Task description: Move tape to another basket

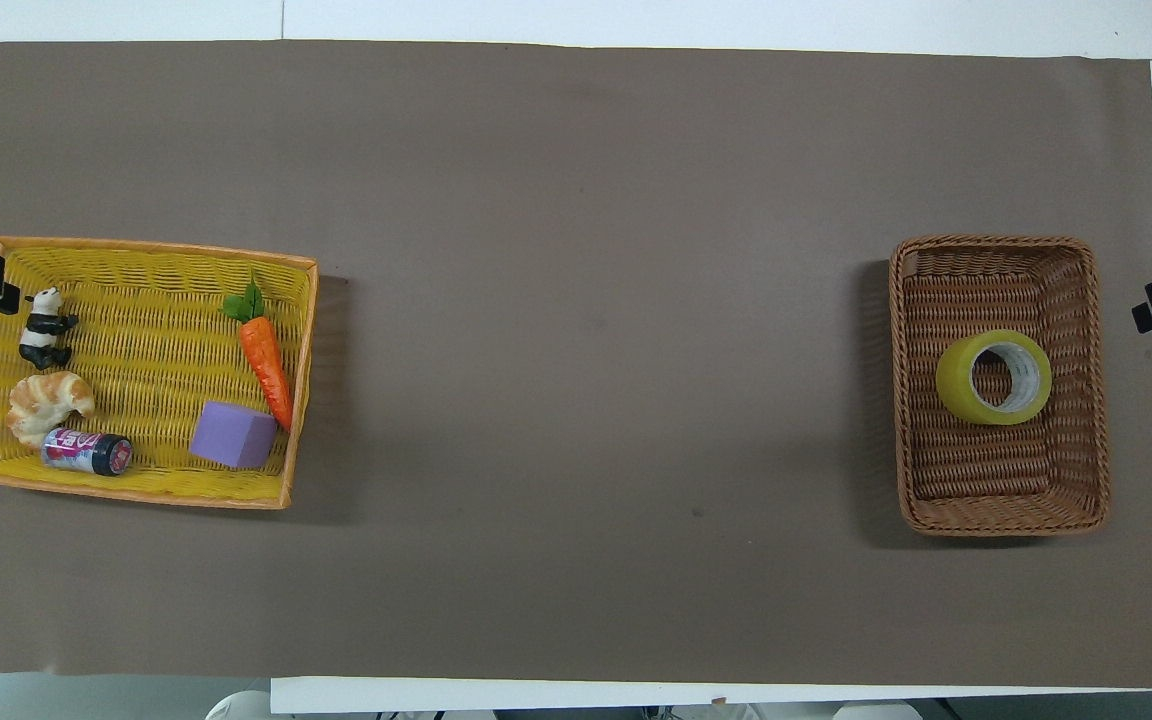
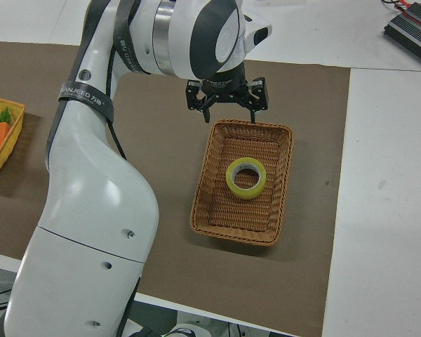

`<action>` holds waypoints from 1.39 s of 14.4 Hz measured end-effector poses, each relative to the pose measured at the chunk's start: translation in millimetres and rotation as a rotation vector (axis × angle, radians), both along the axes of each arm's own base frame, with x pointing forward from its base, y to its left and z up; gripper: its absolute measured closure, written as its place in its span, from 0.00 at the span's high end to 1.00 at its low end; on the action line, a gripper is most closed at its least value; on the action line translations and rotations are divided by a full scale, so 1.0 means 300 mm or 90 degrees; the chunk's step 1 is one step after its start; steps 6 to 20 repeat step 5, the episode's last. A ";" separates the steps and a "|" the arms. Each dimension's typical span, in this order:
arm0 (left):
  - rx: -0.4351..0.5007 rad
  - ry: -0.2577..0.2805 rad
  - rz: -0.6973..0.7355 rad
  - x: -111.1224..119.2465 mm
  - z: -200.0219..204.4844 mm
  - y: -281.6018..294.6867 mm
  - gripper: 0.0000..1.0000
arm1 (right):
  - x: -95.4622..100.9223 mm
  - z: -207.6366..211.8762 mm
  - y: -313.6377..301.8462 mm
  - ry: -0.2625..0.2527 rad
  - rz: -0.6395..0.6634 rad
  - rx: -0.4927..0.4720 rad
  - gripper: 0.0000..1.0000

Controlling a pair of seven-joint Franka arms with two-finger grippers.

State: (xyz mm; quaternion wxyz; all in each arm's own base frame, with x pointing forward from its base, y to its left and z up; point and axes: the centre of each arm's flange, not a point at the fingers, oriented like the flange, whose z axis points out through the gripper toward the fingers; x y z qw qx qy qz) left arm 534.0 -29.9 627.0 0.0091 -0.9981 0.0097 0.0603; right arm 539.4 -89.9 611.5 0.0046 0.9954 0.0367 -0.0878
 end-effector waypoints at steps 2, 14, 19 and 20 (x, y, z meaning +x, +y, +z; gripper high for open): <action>0.000 0.000 0.000 0.000 0.000 0.000 1.00 | -0.002 0.012 -0.014 -0.004 -0.007 -0.001 1.00; 0.000 0.000 0.000 0.000 0.000 0.000 1.00 | -0.002 0.015 -0.014 -0.005 -0.021 -0.004 1.00; 0.000 0.000 0.000 0.000 0.000 0.000 1.00 | -0.002 0.015 -0.014 -0.005 -0.021 -0.004 1.00; 0.000 0.000 0.000 0.000 0.000 0.000 1.00 | -0.002 0.015 -0.014 -0.005 -0.021 -0.004 1.00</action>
